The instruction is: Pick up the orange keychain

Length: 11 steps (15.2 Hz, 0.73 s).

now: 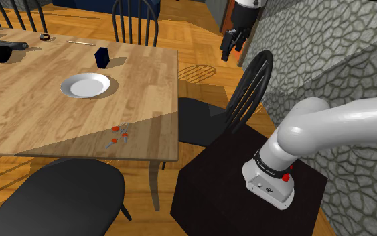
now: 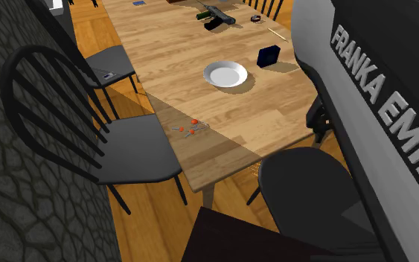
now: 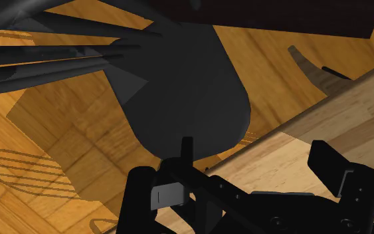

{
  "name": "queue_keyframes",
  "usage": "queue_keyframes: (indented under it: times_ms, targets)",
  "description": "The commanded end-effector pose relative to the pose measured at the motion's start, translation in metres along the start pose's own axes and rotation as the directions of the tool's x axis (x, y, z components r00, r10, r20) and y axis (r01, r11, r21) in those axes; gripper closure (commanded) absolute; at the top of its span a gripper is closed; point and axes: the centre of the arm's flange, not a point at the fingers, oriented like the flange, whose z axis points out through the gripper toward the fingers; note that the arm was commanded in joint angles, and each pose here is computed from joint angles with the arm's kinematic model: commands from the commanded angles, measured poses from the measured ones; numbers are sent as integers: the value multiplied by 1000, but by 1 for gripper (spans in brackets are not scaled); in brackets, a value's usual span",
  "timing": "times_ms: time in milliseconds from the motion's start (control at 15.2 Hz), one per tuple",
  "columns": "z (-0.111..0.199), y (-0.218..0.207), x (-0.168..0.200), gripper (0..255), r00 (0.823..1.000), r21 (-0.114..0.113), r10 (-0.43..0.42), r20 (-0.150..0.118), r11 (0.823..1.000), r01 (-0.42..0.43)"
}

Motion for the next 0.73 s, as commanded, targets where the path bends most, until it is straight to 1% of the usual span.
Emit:
queue_keyframes:
  times_ms: [0,330,660]
  targets:
    - [0,0,0,0,1000,0,0,0,1000,0]
    - [31,-54,10,0,998,20,66,4,998,-66]
    - [61,-109,24,0,991,39,131,10,991,-132]
